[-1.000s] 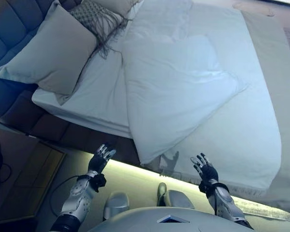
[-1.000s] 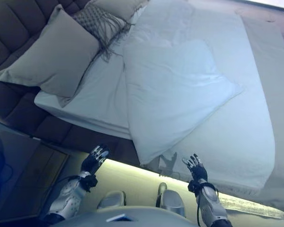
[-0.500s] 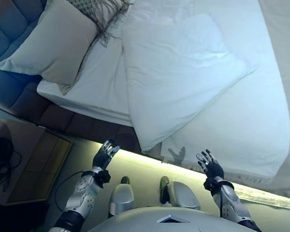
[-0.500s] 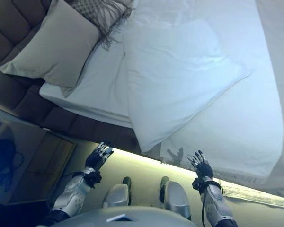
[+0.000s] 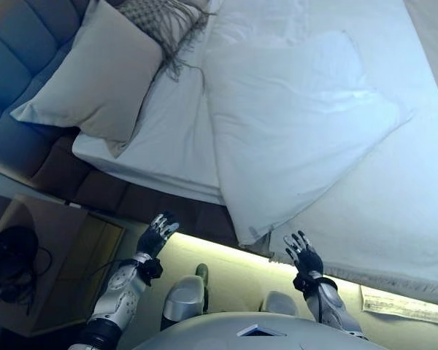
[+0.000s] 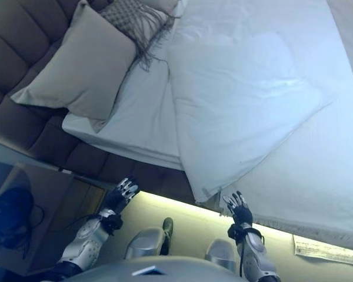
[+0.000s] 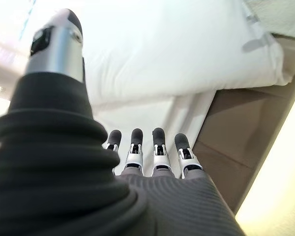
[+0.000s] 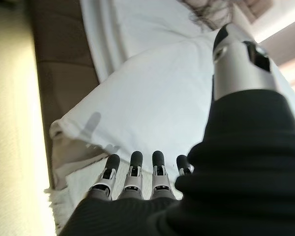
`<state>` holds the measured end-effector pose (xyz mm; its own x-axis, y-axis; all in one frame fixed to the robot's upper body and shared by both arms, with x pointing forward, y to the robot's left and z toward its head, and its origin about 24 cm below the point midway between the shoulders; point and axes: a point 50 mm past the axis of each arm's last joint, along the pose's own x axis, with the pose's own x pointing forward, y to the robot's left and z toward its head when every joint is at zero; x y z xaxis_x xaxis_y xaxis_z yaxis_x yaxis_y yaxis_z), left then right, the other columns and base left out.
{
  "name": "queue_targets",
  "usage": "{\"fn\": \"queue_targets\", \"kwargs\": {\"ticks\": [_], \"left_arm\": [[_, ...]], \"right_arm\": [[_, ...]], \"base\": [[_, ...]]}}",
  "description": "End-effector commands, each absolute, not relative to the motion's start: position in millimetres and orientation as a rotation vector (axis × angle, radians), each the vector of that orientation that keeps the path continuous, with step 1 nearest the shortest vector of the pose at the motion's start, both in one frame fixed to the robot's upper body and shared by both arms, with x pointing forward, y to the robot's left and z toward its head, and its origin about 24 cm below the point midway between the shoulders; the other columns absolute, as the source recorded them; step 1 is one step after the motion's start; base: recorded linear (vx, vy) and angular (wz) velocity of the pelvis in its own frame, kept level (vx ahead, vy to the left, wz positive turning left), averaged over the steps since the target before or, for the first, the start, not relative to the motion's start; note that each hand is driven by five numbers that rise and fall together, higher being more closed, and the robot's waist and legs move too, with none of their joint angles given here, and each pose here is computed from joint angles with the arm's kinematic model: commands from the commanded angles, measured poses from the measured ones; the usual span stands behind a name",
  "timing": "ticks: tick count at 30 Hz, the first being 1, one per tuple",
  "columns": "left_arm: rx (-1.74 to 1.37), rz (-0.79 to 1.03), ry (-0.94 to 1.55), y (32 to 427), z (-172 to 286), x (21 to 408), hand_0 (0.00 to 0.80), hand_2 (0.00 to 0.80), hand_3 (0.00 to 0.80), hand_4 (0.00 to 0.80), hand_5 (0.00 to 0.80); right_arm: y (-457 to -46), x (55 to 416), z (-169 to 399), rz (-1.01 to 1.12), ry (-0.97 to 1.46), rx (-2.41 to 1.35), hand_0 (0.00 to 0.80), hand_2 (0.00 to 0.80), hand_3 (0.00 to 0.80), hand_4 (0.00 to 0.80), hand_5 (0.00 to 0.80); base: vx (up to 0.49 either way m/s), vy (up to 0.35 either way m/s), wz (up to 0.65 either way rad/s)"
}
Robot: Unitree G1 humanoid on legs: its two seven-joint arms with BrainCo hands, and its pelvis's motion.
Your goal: Make the bed neatly
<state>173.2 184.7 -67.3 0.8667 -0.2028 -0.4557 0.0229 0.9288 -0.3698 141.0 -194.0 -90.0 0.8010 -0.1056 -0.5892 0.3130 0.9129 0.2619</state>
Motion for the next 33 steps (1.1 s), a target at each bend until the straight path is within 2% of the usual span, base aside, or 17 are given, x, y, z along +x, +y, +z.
{"fn": "queue_targets", "kwargs": {"ticks": [1, 6, 11, 18, 23, 27, 33], "left_arm": [[-0.346, -0.146, 0.415, 184, -51, 176, 0.000, 0.000, 0.000, 0.000, 0.000], [-0.334, -0.141, 0.402, 181, -47, 184, 0.000, 0.000, 0.000, 0.000, 0.000], [-0.345, -0.083, 0.414, 183, -52, 178, 0.000, 0.000, 0.000, 0.000, 0.000], [-0.335, -0.105, 0.374, 196, -43, 181, 0.000, 0.000, 0.000, 0.000, 0.000], [-0.350, -0.018, 0.366, 203, -45, 177, 0.000, 0.000, 0.000, 0.000, 0.000], [-0.351, 0.042, 0.370, 212, -53, 176, 0.000, 0.000, 0.000, 0.000, 0.000], [-0.325, -0.016, 0.364, 202, -53, 184, 0.000, 0.000, 0.000, 0.000, 0.000]], "right_arm": [[-183, 143, -76, -0.213, 0.501, 0.369, 0.000, 0.000, 0.000, 0.000, 0.000], [-171, 144, -77, -0.194, 0.506, 0.368, 0.000, 0.000, 0.000, 0.000, 0.000], [-173, 151, -75, -0.198, 0.495, 0.368, 0.000, 0.000, 0.000, 0.000, 0.000], [-191, 159, -74, -0.205, 0.486, 0.377, 0.000, 0.000, 0.000, 0.000, 0.000], [-192, 154, -80, -0.146, 0.514, 0.374, 0.000, 0.000, 0.000, 0.000, 0.000], [-192, 165, -70, -0.104, 0.486, 0.374, 0.000, 0.000, 0.000, 0.000, 0.000], [-218, 190, -55, -0.262, 0.387, 0.381, 0.000, 0.000, 0.000, 0.000, 0.000]], "base": [[0.211, 0.208, 0.20], [0.151, 0.166, 0.10], [0.137, -0.023, -0.02], [0.134, -0.139, -0.08], [0.188, -0.211, 0.30], [0.190, -0.222, 0.14], [0.051, -0.011, 0.30]]}}
